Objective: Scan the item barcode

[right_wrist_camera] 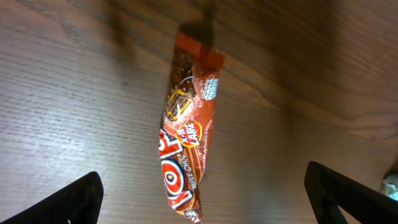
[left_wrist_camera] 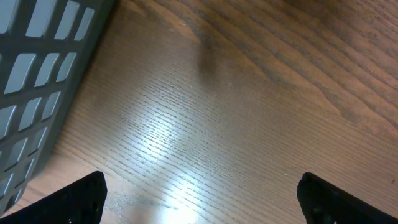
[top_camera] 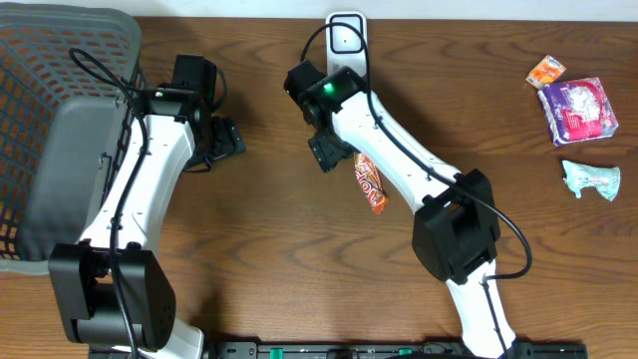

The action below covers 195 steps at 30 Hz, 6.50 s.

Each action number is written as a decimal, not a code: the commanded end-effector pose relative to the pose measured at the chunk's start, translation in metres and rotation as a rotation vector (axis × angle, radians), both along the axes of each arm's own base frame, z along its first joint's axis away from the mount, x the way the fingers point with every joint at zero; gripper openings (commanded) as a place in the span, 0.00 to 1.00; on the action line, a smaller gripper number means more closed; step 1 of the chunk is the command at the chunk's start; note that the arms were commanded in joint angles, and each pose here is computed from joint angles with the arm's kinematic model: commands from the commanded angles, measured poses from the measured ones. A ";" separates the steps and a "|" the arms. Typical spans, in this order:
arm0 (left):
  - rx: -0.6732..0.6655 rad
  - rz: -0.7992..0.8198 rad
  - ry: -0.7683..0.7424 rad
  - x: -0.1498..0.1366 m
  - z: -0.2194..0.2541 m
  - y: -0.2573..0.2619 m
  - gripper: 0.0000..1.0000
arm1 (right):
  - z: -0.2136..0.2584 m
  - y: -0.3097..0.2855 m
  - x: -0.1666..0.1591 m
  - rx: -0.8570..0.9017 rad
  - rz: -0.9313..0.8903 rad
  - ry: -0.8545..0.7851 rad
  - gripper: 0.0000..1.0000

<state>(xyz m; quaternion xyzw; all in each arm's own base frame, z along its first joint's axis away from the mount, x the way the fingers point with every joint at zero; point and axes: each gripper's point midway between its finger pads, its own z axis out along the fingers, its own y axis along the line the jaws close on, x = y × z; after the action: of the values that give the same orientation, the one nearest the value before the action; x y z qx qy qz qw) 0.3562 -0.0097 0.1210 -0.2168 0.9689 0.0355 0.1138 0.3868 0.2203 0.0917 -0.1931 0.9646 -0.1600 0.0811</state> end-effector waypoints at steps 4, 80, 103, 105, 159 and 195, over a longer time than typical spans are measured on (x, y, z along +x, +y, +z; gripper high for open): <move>0.014 0.020 0.017 -0.004 -0.005 0.004 0.98 | -0.034 -0.015 -0.017 -0.061 -0.029 0.056 0.99; 0.014 0.020 0.017 -0.004 -0.005 0.004 0.98 | 0.030 0.082 -0.021 0.806 0.055 0.188 0.99; 0.014 0.020 0.017 -0.004 -0.005 0.004 0.98 | -0.087 0.060 -0.035 0.291 -0.460 -0.048 0.61; 0.014 0.020 0.017 -0.004 -0.005 0.004 0.98 | -0.092 0.060 -0.037 0.285 -0.463 -0.033 0.59; 0.014 0.020 0.017 -0.004 -0.005 0.004 0.98 | 0.065 -0.317 0.144 0.072 -0.507 -0.495 0.99; 0.014 0.020 0.017 -0.004 -0.005 0.004 0.98 | 0.181 -0.216 -0.172 0.344 -0.540 -0.486 0.99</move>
<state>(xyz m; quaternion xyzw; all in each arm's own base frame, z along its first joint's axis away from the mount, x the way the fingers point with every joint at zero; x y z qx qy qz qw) 0.3556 -0.0096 0.1202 -0.2168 0.9690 0.0361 0.1126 0.2174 0.0064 0.2748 0.1223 0.9462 -0.0459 0.2959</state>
